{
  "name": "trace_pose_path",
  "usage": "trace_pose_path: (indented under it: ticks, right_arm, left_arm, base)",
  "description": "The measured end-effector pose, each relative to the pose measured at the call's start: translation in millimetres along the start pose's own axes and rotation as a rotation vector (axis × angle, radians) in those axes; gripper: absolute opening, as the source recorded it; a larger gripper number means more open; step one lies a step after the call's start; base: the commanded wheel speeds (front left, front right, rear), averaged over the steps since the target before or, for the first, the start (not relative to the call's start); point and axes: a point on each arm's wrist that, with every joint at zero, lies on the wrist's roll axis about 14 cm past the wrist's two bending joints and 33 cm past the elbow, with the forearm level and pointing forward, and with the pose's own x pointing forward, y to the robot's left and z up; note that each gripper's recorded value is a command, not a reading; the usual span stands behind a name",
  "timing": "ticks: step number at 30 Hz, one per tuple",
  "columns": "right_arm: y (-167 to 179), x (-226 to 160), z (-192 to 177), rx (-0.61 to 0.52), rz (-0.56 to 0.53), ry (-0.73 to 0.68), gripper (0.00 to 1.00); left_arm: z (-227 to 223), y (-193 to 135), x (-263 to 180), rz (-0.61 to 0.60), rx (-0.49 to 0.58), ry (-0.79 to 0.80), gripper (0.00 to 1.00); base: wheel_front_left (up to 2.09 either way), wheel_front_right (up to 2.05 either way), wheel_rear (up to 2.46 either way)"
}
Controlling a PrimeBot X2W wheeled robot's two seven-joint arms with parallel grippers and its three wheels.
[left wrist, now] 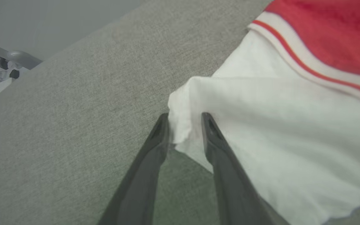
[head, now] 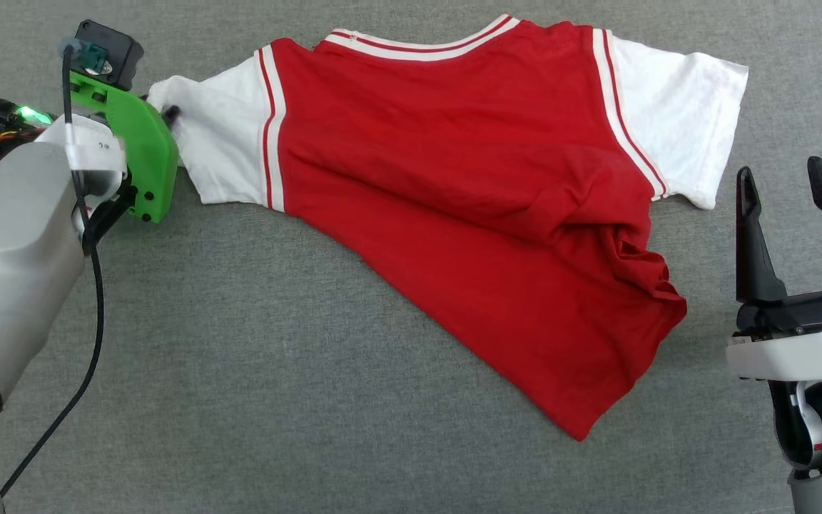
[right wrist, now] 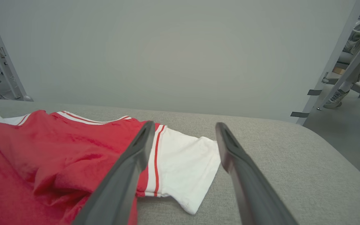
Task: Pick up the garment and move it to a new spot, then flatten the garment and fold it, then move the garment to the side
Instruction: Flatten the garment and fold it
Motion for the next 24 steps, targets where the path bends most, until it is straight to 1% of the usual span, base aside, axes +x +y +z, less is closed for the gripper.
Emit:
trace_pose_path:
  ticks: [1, 5, 8, 11, 14, 16, 20, 24]
  right_arm:
    - [-6.0, 1.0, 10.4, -0.006, -0.006, -0.027, 1.0]
    - [-19.2, 9.0, 32.6, -0.033, -0.001, -0.084, 1.0]
    - [-31.5, 21.4, 48.2, -0.058, 0.013, -0.102, 1.0]
    - [-38.8, 39.6, 57.7, -0.068, 0.033, -0.073, 1.0]
    - [-46.6, 59.9, 57.8, -0.089, 0.054, 0.002, 1.0]
    - [-50.9, 72.9, 54.2, -0.092, 0.064, 0.067, 1.0]
    - [-54.7, 90.3, 36.0, -0.091, 0.089, 0.234, 1.0]
    - [-62.2, 97.2, 1.0, -0.088, 0.103, 0.492, 1.0]
  left_arm:
    - [18.5, 1.8, -11.5, 0.011, 0.018, -0.109, 1.0]
    - [56.1, 12.6, -36.5, 0.048, 0.01, -0.311, 1.0]
    - [75.1, 18.8, -55.7, 0.085, 0.007, -0.418, 1.0]
    - [89.4, 26.2, -74.4, 0.145, 0.029, -0.489, 1.0]
    - [116.3, 34.0, -102.0, 0.206, 0.007, -0.614, 1.0]
    - [122.8, 37.5, -120.9, 0.25, 0.004, -0.681, 1.0]
    - [107.9, 34.3, -142.4, 0.309, 0.008, -0.731, 1.0]
    - [92.7, 28.1, -157.0, 0.352, 0.013, -0.765, 1.0]
  base:
    - [0.0, 0.0, 0.0]
    - [0.0, 0.0, 0.0]
    - [0.0, 0.0, 0.0]
    - [0.0, 0.0, 0.0]
    - [0.0, 0.0, 0.0]
    - [0.0, 0.0, 0.0]
    - [0.0, 0.0, 0.0]
    - [0.0, 0.0, 0.0]
